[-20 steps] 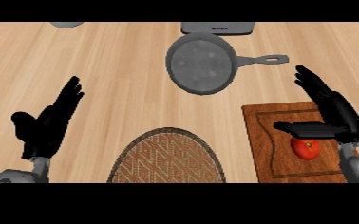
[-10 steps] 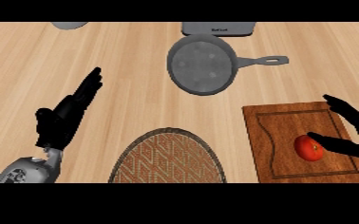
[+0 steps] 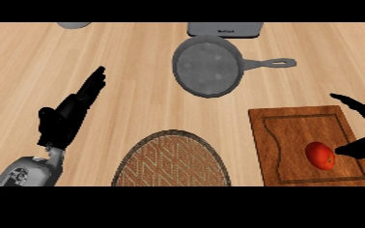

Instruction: Pick the tomato from the cutting board and place it in the pan

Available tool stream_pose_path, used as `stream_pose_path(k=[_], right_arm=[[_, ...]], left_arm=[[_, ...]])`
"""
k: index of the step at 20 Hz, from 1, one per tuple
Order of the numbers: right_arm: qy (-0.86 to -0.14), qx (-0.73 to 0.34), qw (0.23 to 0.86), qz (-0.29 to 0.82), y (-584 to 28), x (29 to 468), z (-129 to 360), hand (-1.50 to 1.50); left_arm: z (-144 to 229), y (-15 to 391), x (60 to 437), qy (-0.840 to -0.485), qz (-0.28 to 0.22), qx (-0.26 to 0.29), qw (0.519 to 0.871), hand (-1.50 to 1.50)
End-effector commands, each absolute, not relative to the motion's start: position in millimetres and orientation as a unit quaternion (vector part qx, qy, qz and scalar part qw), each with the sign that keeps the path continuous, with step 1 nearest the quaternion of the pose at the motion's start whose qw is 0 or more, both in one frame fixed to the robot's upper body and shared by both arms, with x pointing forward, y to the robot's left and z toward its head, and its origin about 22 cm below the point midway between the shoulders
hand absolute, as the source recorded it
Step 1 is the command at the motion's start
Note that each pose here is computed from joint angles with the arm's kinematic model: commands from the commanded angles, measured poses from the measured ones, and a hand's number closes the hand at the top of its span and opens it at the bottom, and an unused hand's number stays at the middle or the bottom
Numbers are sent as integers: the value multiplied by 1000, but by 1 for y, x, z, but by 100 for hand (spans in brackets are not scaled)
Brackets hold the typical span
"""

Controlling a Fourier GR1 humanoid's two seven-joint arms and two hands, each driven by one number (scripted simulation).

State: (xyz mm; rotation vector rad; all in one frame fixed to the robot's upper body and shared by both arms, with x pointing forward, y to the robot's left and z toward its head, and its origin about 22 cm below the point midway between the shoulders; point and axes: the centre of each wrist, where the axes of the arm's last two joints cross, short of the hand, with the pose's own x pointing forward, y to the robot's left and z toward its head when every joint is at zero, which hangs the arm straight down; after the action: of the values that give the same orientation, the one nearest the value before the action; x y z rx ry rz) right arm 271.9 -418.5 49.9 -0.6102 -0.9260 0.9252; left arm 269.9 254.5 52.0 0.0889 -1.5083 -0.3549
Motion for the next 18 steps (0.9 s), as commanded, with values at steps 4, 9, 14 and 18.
stream_pose_path(k=[4,9,14,18], right_arm=[[-258,-234,757,553,-378,313,88,-150],[-210,-193,760,584,-339,333,93,-150],[-179,-215,758,589,-313,321,91,-150],[-183,-240,754,583,-299,318,94,-150]], left_arm=[[60,247,280,-678,-171,34,714,0],[52,243,267,-679,-161,31,716,0],[37,254,262,-675,-159,46,719,0],[48,267,270,-677,-164,46,716,0]])
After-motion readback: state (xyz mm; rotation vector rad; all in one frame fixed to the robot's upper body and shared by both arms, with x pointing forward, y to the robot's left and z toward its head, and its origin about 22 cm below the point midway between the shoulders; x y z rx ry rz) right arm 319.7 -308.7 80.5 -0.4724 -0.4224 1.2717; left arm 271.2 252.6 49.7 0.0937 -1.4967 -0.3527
